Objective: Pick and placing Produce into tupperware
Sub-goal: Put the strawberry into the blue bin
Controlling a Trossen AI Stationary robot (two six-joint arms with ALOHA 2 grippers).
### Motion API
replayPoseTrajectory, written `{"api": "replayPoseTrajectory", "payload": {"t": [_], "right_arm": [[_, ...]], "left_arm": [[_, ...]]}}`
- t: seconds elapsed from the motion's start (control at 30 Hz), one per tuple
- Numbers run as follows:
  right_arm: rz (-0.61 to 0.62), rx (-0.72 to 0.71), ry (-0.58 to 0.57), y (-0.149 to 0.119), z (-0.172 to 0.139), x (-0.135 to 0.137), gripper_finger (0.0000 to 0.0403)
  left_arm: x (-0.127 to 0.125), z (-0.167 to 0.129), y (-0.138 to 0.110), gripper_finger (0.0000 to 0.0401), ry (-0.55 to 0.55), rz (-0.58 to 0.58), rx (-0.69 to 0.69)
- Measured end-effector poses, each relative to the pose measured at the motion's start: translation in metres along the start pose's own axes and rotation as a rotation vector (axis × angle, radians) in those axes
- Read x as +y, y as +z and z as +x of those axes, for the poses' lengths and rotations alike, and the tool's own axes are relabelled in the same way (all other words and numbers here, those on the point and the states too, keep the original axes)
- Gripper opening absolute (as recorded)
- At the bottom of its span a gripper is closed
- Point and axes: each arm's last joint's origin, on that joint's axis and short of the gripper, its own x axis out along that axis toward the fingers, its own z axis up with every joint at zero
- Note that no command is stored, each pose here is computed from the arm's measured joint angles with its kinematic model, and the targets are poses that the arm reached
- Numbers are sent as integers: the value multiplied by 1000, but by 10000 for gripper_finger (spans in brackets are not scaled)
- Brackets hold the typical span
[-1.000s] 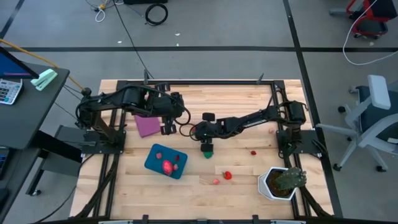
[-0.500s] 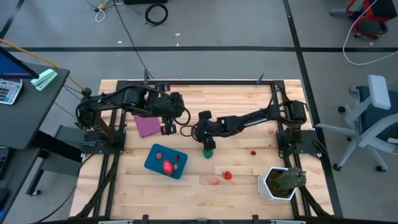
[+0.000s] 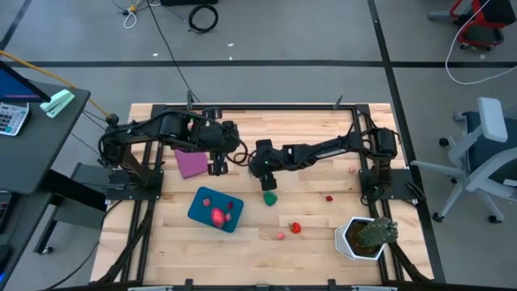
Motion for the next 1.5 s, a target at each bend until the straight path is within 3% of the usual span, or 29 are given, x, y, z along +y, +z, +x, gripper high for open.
{"api": "replayPoseTrajectory", "payload": {"t": [0.4, 1.07, 1.3, 1.5], "right_arm": [[5, -31, 6, 0, 6, 1, 268], [33, -61, 2, 22, 16, -10, 268], [65, -10, 8, 33, 44, -20, 268], [34, 96, 2, 39, 37, -16, 268]], "left_arm": [[0, 0, 0, 66, 0, 0, 0], [0, 0, 0, 66, 1, 0, 0], [0, 0, 0, 58, 0, -1, 0], [0, 0, -1, 62, 1, 2, 5]]}}
